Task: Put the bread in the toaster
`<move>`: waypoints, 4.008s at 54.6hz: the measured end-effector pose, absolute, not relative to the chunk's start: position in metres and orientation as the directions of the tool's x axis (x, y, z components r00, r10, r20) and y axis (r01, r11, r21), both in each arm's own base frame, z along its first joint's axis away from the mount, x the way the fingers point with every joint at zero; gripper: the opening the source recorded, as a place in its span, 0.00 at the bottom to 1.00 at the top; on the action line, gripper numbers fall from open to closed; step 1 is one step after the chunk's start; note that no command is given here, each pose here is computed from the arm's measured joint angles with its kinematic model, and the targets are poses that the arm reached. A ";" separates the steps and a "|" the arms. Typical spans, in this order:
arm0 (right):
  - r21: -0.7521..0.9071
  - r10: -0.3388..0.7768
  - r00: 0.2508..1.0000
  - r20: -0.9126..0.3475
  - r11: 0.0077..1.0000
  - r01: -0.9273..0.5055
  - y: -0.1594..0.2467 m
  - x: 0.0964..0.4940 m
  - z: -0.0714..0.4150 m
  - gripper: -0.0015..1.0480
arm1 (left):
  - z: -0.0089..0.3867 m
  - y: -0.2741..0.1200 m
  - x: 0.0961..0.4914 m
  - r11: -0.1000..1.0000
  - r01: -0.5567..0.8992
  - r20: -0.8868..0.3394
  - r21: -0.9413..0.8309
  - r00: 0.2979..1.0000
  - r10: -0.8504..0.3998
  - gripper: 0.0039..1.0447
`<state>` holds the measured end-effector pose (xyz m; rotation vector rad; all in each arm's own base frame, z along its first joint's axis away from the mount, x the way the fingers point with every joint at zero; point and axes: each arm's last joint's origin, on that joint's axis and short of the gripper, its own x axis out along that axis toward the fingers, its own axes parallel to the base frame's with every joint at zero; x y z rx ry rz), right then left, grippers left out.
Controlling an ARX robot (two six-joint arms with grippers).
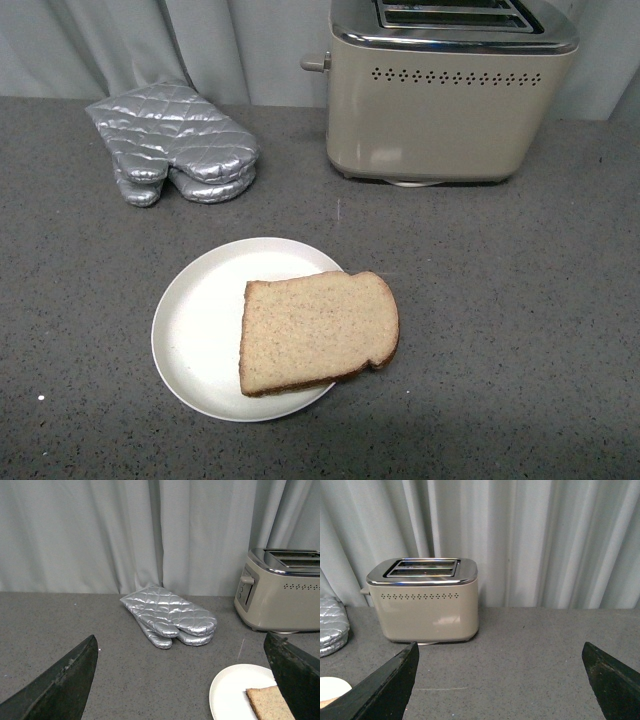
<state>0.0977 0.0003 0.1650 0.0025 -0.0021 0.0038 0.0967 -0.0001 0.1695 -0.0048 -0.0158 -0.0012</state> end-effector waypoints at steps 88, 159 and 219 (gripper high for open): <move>0.002 0.003 1.000 0.002 1.000 -0.003 0.000 0.098 0.165 0.91 | 0.061 -0.032 0.271 0.975 -0.097 -0.817 -0.200 0.565 -0.112 0.94; 0.002 0.004 1.000 0.002 1.000 -0.004 0.000 0.098 0.165 0.91 | 0.059 -0.064 0.288 0.934 -0.103 -0.861 -0.342 0.432 -0.268 0.03; 0.002 0.003 1.000 0.002 1.000 -0.003 0.000 0.098 0.165 0.91 | 0.051 -0.228 0.360 0.900 0.031 -0.842 -0.434 0.341 -0.418 0.17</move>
